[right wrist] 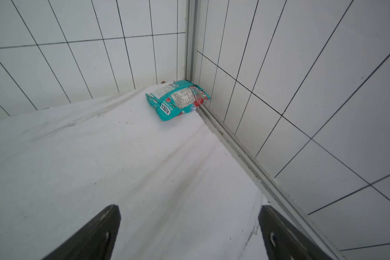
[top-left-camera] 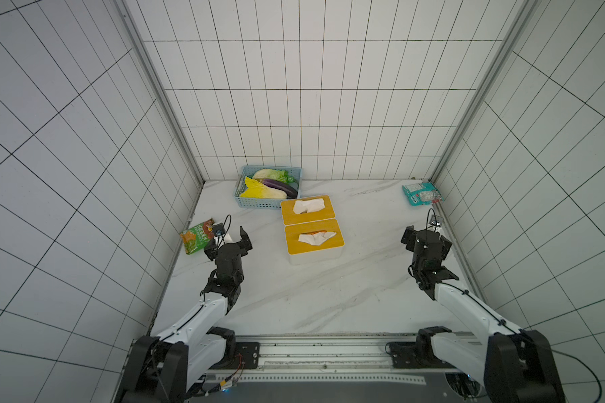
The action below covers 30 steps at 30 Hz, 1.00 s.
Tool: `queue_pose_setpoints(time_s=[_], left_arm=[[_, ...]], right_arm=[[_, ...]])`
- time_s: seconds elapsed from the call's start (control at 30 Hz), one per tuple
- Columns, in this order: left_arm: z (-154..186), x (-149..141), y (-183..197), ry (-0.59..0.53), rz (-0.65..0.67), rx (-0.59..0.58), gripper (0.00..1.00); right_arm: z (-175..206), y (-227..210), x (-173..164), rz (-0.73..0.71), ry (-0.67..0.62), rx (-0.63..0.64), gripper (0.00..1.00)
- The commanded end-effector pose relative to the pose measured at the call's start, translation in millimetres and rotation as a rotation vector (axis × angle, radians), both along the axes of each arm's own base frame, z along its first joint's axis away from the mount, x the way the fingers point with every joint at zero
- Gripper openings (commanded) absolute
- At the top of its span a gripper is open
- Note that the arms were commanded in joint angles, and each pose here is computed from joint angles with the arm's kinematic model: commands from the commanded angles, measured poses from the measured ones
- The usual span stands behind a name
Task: Put the tissue paper into the tissue box
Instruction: Reset both arms
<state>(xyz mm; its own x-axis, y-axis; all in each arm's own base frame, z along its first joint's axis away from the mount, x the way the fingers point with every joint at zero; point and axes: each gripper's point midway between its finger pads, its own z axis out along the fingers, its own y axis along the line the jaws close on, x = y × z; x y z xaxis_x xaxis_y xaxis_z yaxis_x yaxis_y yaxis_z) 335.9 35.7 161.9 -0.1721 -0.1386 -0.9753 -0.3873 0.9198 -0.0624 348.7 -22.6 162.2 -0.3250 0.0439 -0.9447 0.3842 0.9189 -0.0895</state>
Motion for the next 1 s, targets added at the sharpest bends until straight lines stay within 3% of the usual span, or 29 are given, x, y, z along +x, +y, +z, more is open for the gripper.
queue_pose_setpoints(time_s=[0.0,0.2,0.4,0.53,0.6,0.67,0.73,0.97], left_arm=[[11,9,10,-0.099,0.005,-0.003,0.98],[-6,23,18,-0.120,-0.048,-0.050,0.98],[-30,39,27,-0.106,-0.072,-0.111,0.98],[-33,49,15,-0.148,-0.159,-0.077,0.97],[-37,52,16,-0.094,-0.154,-0.086,0.98],[-42,56,16,-0.021,-0.150,-0.103,0.98],[-43,63,14,-0.024,-0.162,-0.086,0.98],[-47,76,-1,0.064,-0.191,-0.043,0.98]], right_arm=[[-4,-14,12,-0.049,-0.056,-0.076,0.99],[-42,-10,29,0.015,-0.035,-0.087,1.00],[-41,-15,32,0.036,-0.071,-0.051,1.00],[-48,-12,35,0.075,-0.040,-0.019,0.99],[-63,-12,35,0.108,-0.011,0.009,0.97],[-54,-14,40,0.096,-0.079,-0.012,0.97],[-64,-18,41,0.078,-0.001,0.018,0.99],[-63,-18,42,0.086,0.000,0.031,0.99]])
